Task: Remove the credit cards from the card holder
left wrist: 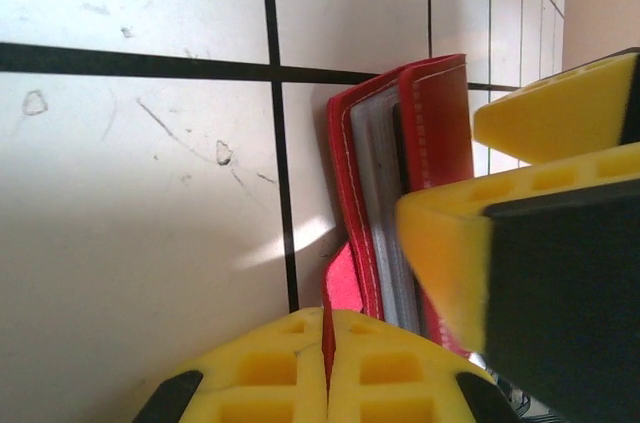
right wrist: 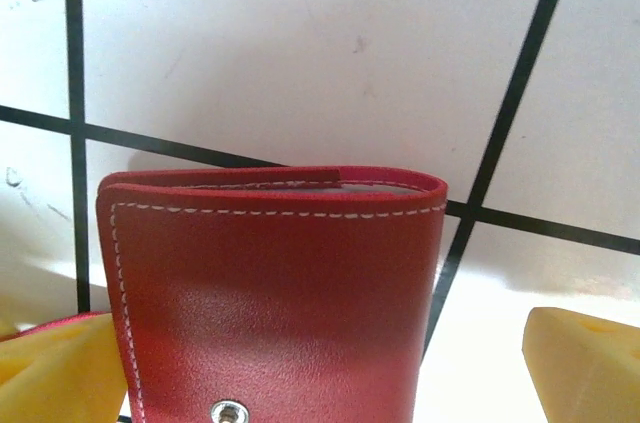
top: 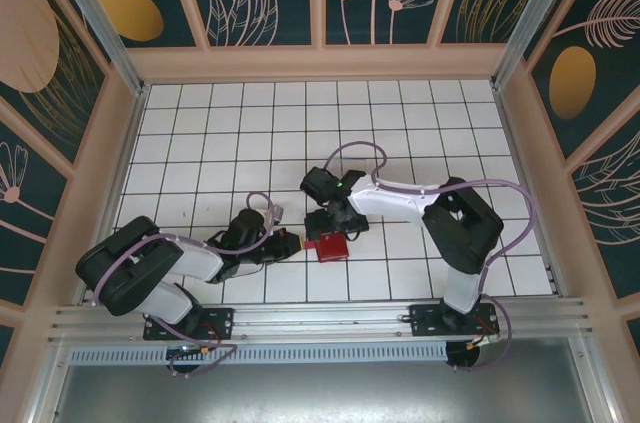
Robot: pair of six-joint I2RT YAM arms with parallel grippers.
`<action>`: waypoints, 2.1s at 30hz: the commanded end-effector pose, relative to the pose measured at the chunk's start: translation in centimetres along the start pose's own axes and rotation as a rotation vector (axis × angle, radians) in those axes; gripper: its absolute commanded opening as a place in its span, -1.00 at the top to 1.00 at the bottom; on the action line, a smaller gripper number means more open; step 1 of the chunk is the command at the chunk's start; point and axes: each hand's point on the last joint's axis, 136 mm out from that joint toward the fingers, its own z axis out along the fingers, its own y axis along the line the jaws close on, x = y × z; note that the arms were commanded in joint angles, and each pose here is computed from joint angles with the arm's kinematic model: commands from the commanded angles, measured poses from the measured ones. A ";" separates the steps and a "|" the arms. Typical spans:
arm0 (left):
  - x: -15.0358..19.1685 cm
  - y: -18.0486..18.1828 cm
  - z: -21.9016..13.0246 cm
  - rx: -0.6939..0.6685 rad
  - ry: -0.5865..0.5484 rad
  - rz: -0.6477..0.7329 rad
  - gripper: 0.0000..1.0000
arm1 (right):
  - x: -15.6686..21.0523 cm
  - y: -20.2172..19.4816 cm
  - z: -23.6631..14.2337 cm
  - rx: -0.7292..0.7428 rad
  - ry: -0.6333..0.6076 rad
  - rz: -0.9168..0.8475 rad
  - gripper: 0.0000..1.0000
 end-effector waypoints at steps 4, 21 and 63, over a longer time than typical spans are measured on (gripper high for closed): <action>-0.4 0.0 0.0 -0.017 -0.009 0.019 0.90 | 0.2 -1.6 -1.5 0.053 -0.020 -0.006 -0.98; -1.7 1.0 -0.7 -0.125 -0.041 0.053 0.91 | -0.2 -4.1 -3.5 0.068 -0.063 0.037 -0.94; -2.0 -0.4 -1.0 -0.133 0.015 0.106 0.93 | 0.7 -8.8 -1.5 0.029 -0.104 0.193 -0.18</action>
